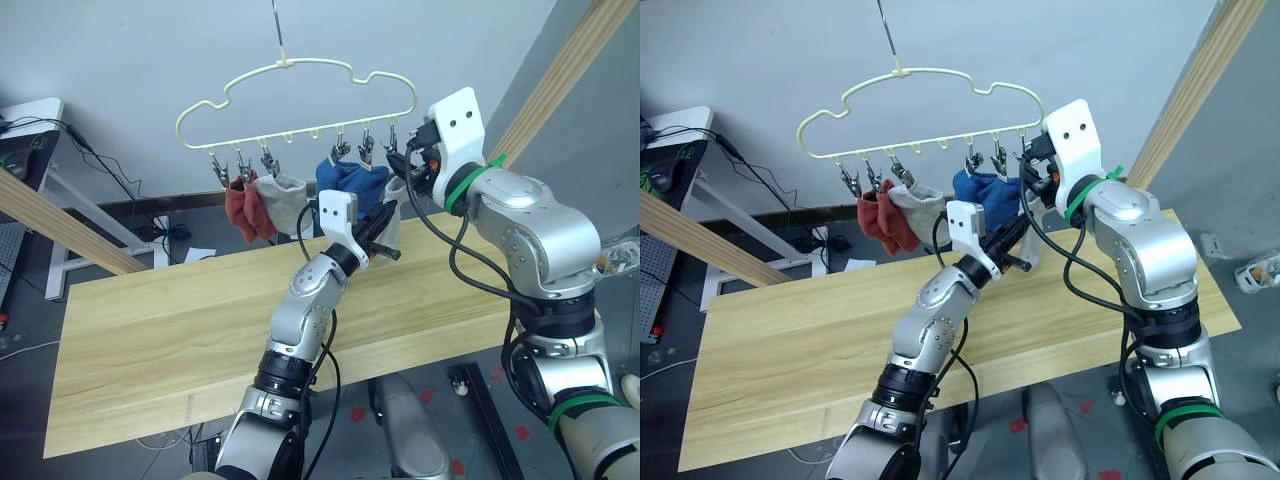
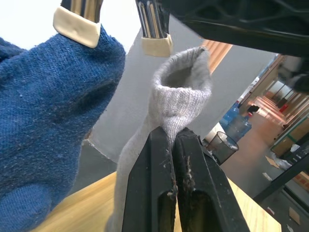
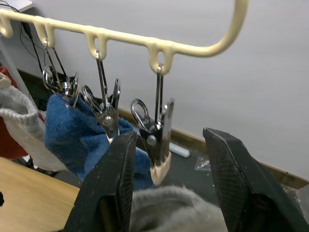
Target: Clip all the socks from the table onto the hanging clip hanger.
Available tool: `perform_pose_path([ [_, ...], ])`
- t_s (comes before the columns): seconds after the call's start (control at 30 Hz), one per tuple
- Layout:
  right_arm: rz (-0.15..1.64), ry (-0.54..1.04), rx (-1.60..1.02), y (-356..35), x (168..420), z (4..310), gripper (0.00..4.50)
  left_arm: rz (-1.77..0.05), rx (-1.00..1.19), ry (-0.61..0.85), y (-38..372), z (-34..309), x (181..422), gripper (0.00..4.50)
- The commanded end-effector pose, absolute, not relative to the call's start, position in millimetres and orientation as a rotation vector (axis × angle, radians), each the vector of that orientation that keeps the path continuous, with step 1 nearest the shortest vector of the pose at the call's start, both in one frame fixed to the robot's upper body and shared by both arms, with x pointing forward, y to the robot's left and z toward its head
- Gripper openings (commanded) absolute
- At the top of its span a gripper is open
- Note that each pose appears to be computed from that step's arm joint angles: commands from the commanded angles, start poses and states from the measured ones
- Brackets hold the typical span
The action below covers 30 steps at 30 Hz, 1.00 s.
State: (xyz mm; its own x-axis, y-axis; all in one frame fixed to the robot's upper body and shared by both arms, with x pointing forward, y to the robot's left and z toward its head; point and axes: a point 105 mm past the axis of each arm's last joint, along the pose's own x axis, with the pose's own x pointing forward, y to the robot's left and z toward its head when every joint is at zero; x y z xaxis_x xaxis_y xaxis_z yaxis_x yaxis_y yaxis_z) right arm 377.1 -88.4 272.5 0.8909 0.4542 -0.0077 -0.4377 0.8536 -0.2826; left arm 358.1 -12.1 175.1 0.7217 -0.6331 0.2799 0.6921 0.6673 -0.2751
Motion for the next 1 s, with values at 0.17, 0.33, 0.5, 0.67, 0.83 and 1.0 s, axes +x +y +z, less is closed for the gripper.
perform_pose_path([
  [0.17, 0.450, -0.154, -0.317, -81, 380, 291, 2.27, -0.780, -0.378, -0.239, -16, 195, 352, 0.00],
  [0.33, 0.438, -0.164, -0.315, -78, 384, 292, 2.27, -0.779, -0.376, -0.238, -16, 194, 352, 0.00],
  [0.5, 0.429, -0.172, -0.301, -72, 387, 293, 2.27, -0.781, -0.374, -0.238, -16, 194, 352, 0.00],
  [0.67, 0.404, -0.179, -0.323, -73, 387, 293, 2.27, -0.781, -0.374, -0.238, -16, 194, 351, 0.00],
  [0.83, 0.388, -0.179, -0.347, -75, 387, 290, 2.27, -0.781, -0.374, -0.236, -16, 193, 352, 0.00],
  [1.0, 0.387, -0.184, -0.339, -72, 386, 289, 2.27, -0.783, -0.375, -0.236, -17, 194, 351, 0.00],
])
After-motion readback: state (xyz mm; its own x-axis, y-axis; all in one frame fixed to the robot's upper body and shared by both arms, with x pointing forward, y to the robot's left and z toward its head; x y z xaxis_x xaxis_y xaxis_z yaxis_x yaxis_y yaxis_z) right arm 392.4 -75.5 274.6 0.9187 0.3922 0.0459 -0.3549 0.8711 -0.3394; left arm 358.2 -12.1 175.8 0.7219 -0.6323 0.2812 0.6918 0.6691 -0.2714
